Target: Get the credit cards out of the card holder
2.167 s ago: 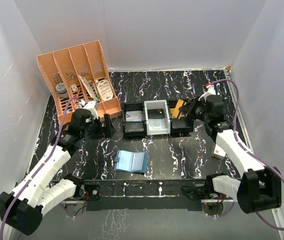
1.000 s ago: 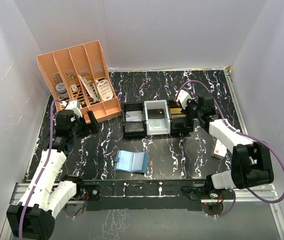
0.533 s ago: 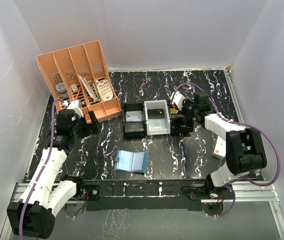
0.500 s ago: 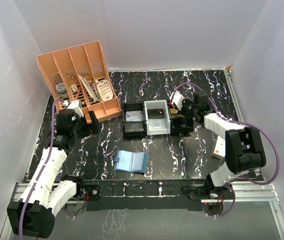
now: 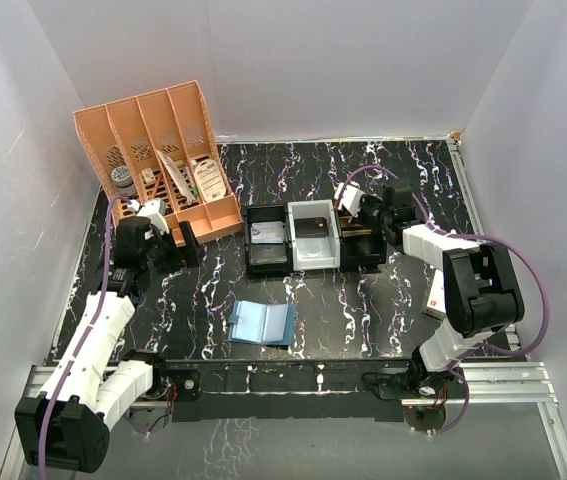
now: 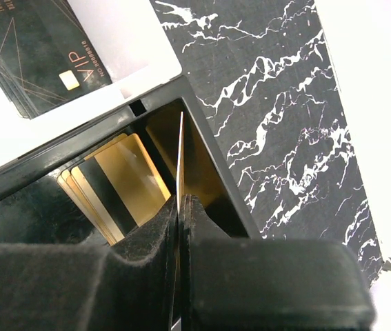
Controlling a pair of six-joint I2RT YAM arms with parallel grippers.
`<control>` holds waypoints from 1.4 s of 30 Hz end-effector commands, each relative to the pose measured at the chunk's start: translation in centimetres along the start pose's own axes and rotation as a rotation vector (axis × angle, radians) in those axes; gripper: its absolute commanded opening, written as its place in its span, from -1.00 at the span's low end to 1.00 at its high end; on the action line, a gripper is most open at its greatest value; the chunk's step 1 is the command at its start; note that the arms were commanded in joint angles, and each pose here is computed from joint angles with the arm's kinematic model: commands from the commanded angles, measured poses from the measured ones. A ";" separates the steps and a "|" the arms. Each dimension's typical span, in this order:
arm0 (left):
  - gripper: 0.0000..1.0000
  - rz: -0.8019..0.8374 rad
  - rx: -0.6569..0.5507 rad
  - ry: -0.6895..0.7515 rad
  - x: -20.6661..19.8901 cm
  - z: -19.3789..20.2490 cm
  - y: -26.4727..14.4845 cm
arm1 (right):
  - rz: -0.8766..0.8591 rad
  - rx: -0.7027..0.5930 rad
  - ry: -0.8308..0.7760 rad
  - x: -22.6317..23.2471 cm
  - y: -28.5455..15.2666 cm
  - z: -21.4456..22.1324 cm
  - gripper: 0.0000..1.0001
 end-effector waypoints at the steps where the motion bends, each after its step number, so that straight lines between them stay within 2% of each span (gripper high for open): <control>1: 0.97 0.026 0.010 0.017 -0.3 0.0 0.1 | 0.042 -0.037 -0.075 -1.5 0.6 -1.0 -0.99; 8: 0.97 0.061 0.020 0.022 -0.7 0.2 0.2 | -0.018 0.002 -0.023 0.9 1.4 0.8 -0.95; 14: 0.97 0.063 0.028 0.024 -0.7 0.3 0.3 | -0.063 0.030 0.000 1.6 1.4 1.2 -0.69; 31: 0.97 0.044 0.049 0.016 -0.4 0.5 0.6 | -0.106 0.057 0.025 1.9 0.9 1.1 -0.45; 42: 0.97 0.022 0.062 0.003 -0.2 0.7 0.8 | -0.106 0.067 0.038 2.3 1.0 1.5 -0.42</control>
Point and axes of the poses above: each gripper's point midway between its finger pads, its own y axis out along the fingers, its own x axis along the line the jaws close on, z = x × y, the point moved 3 cm from there along -y, back along the fingers, and after that the axes turned 4 degrees about -y, right-handed, at the moved point
